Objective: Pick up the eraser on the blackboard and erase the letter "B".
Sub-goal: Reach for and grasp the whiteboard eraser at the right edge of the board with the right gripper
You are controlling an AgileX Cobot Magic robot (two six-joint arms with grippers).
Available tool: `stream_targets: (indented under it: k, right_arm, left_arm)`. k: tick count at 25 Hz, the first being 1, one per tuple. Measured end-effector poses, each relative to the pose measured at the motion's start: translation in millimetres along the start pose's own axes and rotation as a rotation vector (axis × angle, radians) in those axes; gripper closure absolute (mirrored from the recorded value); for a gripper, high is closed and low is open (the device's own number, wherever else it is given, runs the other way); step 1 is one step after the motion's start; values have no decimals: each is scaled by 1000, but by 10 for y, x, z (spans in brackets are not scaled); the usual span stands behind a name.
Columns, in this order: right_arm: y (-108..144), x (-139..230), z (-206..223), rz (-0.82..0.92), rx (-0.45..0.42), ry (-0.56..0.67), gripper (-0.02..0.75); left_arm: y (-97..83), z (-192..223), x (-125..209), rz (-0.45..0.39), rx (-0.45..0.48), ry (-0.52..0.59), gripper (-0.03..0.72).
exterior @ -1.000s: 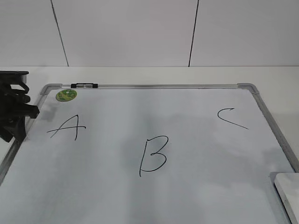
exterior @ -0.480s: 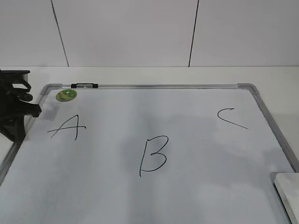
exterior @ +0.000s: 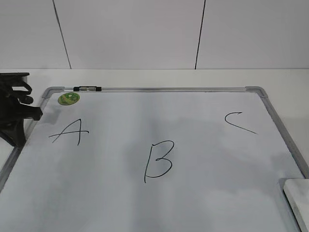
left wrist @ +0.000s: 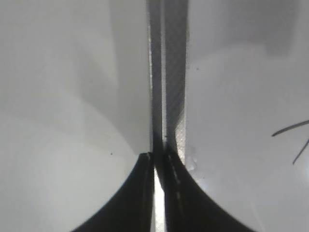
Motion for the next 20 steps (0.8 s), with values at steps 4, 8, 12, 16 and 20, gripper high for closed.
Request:
stream_targets:
  k: [4,8,12,16,20]
  right_arm:
    - [-3,-32,101,10,10,60,71]
    - [-11,-85,262,13,25,142,67]
    - [-20,-117,384,3,35,201,67]
    - [-17,-183,475,-16,34,207,67]
    - [-17,-260,572,-36,33,205,67]
  left_arm:
    - [0,0,0,0,0,0,669]
    - [0,0,0,0,0,0,669]
    - [0,0,0,0,0,0,669]
    - [-2,0,0,-1,1,0,669]
    - [-2,0,0,-1,1,0,669]
Point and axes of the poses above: a point on each arm's last joint axis where the gripper is mounted, z pointing out along that axis toward the gripper, y along the wrist's bending axis when the last joint is at zero, x = y × z, the point moved 7 cm from there along z, pointing out along that axis toward the gripper, and after that the axes turned 4 degrees about z, right-handed, at the moved point
